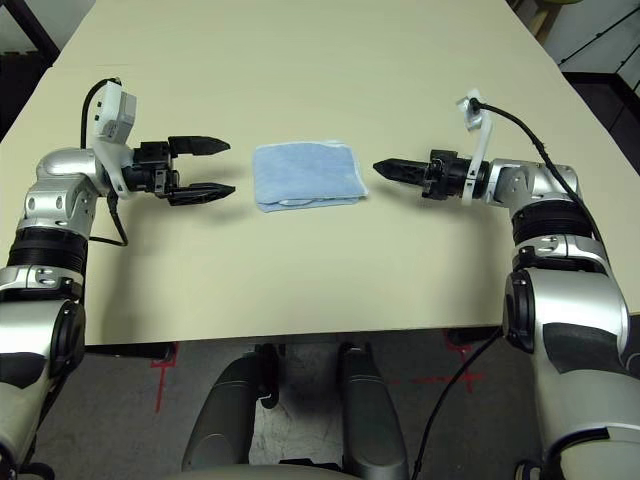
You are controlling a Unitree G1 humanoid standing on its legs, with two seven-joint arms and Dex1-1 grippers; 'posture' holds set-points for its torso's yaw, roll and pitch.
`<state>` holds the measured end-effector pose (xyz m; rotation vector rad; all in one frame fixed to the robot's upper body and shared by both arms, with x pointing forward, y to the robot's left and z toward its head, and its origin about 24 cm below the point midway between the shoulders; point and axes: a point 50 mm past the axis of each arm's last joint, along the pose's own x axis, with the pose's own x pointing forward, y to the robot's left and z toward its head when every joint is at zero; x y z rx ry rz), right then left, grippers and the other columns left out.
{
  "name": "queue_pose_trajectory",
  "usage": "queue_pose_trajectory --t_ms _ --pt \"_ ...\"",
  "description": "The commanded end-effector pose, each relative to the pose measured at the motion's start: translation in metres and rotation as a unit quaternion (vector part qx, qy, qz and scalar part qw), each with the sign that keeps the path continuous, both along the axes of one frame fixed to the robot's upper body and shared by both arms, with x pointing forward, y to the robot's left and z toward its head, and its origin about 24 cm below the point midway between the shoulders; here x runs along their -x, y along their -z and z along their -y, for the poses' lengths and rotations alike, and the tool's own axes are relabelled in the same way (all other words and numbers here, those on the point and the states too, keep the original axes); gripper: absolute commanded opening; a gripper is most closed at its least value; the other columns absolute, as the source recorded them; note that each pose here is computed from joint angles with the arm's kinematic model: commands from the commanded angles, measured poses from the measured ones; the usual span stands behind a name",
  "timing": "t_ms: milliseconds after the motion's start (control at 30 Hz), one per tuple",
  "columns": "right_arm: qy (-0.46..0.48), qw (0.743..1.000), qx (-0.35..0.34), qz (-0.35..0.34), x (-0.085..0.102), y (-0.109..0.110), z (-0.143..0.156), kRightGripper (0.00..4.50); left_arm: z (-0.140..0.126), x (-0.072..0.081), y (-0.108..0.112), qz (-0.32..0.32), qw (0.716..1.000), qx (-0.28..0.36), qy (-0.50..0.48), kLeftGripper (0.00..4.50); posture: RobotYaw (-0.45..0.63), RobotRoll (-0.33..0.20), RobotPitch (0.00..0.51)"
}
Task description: Fold the towel and set it aside.
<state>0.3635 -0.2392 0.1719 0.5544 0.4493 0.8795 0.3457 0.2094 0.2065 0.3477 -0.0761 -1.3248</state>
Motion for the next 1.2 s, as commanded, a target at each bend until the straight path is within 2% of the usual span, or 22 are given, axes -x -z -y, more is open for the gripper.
queue_pose_trajectory --t_ms 33,267,400,467,667,900,1000,1200 --pt "0.011 0.999 -0.016 -0.042 0.001 0.004 -0.003 4.47 0.003 0.005 0.000 0.004 1.000 -0.003 0.020 4.50 -0.01 0.000 0.223" --pt "0.003 0.998 0.000 -0.070 -0.006 0.017 -0.026 4.47 0.009 0.010 0.001 0.000 1.000 0.002 0.025 4.50 0.01 0.000 0.240" --pt "-0.001 0.997 0.007 -0.081 -0.013 0.025 -0.050 4.47 0.011 0.013 0.006 -0.009 1.000 0.004 0.024 4.50 0.02 0.000 0.246" --pt "-0.008 0.997 0.003 -0.080 -0.017 0.025 -0.067 4.47 0.011 0.015 0.006 -0.011 1.000 0.003 0.024 4.50 0.02 0.000 0.246" --pt "-0.013 0.997 -0.010 -0.078 -0.023 0.021 -0.091 4.47 0.013 0.017 0.005 -0.015 1.000 0.000 0.027 4.50 0.03 0.000 0.242" --pt "0.014 0.996 -0.042 -0.076 -0.027 0.014 -0.088 4.47 0.016 0.020 0.008 -0.024 0.999 -0.005 0.033 4.50 0.03 0.000 0.238" --pt "0.023 0.996 -0.049 -0.076 -0.027 0.012 -0.084 3.93 0.017 0.021 0.010 -0.027 0.999 -0.008 0.037 4.50 0.02 0.000 0.237" --pt "0.023 0.995 -0.053 -0.080 -0.026 0.012 -0.078 1.83 0.019 0.020 0.011 -0.032 0.999 -0.011 0.043 4.50 0.01 0.000 0.236"
